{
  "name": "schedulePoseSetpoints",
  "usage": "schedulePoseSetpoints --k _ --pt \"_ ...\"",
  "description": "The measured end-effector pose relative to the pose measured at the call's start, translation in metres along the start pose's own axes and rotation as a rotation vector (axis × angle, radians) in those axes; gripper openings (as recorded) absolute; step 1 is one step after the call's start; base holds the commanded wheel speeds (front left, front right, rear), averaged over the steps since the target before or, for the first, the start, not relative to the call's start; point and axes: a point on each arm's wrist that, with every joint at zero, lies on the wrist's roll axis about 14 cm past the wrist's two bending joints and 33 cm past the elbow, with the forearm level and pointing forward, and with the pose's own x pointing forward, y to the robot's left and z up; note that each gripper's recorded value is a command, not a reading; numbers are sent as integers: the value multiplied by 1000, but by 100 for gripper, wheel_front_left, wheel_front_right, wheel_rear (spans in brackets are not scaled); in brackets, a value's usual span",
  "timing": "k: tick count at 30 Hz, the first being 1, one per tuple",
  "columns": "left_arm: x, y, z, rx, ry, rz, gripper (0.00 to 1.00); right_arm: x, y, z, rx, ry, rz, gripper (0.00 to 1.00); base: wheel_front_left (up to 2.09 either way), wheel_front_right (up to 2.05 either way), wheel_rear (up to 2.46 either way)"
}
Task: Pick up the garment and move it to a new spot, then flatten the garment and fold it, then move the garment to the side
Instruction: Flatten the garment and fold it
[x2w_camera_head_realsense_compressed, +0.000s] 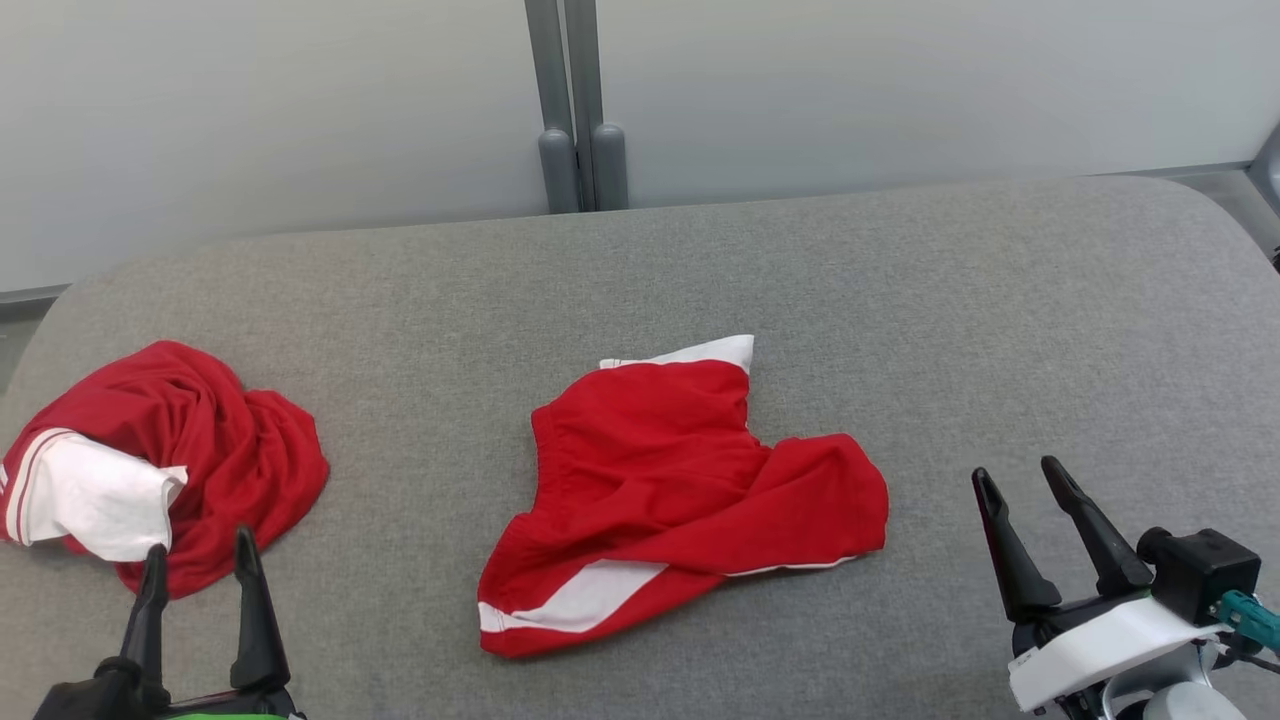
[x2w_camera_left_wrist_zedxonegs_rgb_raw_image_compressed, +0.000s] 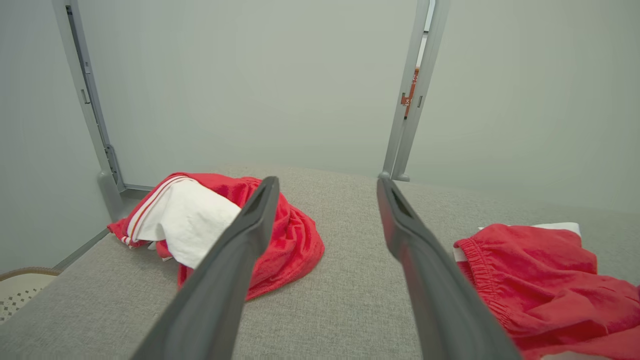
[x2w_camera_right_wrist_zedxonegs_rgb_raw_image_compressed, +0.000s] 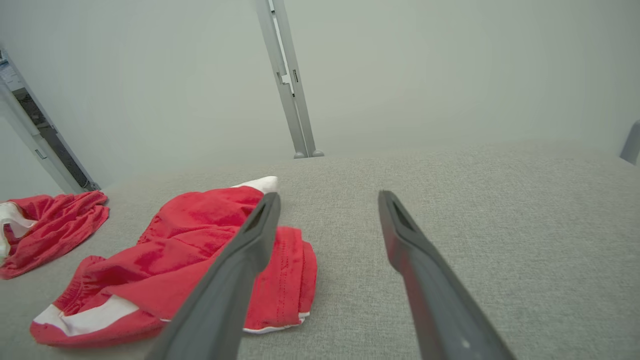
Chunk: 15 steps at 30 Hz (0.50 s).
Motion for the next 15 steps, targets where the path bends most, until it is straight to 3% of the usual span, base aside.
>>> schedulePoseSetpoints --k 15 --pt "-4 -10 -11 -16 19 -32 100 2 6 -17 -54 67 50 100 0 0 0"
